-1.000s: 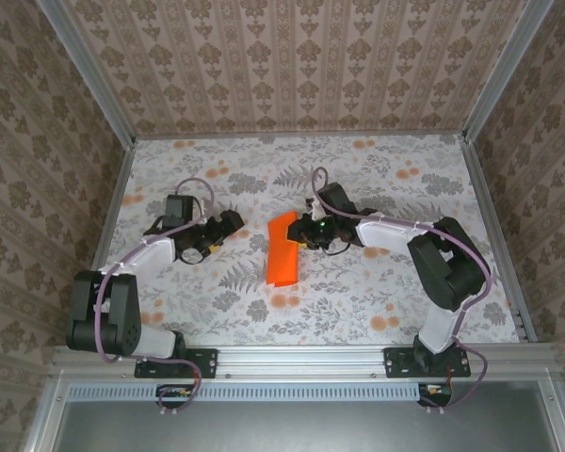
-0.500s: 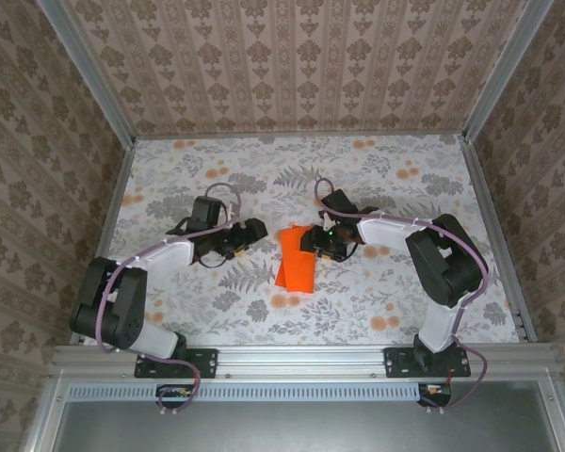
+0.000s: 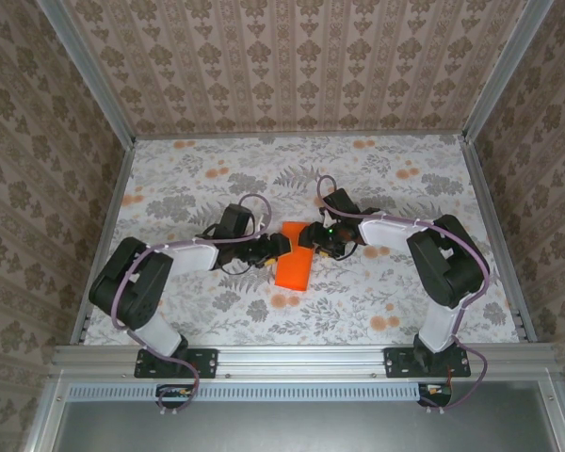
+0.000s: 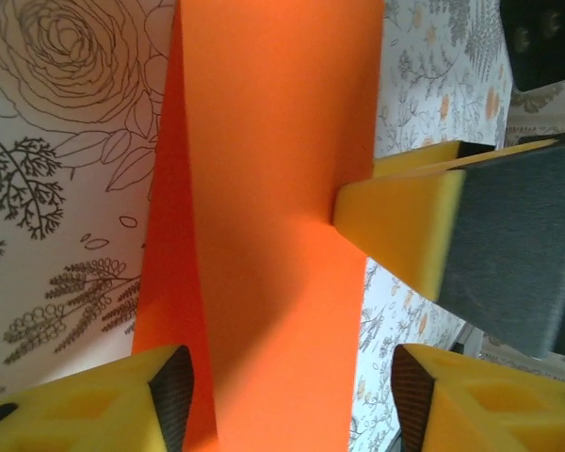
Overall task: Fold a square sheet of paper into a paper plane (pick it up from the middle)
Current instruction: First fold in half a square sheet of paper at the center of the table.
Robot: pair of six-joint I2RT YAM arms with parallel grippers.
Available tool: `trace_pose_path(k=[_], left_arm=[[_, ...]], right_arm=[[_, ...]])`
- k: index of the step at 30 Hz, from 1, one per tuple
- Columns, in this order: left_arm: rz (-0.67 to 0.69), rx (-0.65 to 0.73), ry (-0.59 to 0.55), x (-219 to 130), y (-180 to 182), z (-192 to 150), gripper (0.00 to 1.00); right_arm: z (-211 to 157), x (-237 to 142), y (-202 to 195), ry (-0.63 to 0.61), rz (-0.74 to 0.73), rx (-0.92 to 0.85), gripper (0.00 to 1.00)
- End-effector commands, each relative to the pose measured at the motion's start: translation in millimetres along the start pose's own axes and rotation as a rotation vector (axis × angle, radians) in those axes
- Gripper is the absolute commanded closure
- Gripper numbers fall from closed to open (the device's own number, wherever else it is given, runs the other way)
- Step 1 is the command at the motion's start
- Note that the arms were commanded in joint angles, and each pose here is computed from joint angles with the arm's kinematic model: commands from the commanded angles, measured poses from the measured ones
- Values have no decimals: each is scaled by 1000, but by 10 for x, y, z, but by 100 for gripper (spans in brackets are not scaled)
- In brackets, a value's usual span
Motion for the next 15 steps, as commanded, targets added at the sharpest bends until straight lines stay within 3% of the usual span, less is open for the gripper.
trace_pose_path(k=[1, 4, 10, 15], left_arm=[[-43, -10, -8, 41, -4, 7, 47], [-52, -1, -24, 35, -24, 34, 58], [-126, 12, -69, 28, -100, 84, 94], [-193, 13, -103, 38, -216, 132, 100]], right_arm=[[-1, -83, 41, 0, 47, 16, 40], [0, -99, 30, 1, 48, 15, 40], [29, -243, -28, -30, 78, 13, 39], [72, -511, -110, -99, 173, 32, 35]])
Point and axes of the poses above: each hand's point on the last joint's axis, 136 mm out from that joint toward the fingers, its own x axis out along the fingers, its own y axis along the line the jaws close on, z = x × y, the point moved 9 cm from there along -x, back along the fingers, and after that the axes turned 8 degrees about x, right-handed, at the moved point
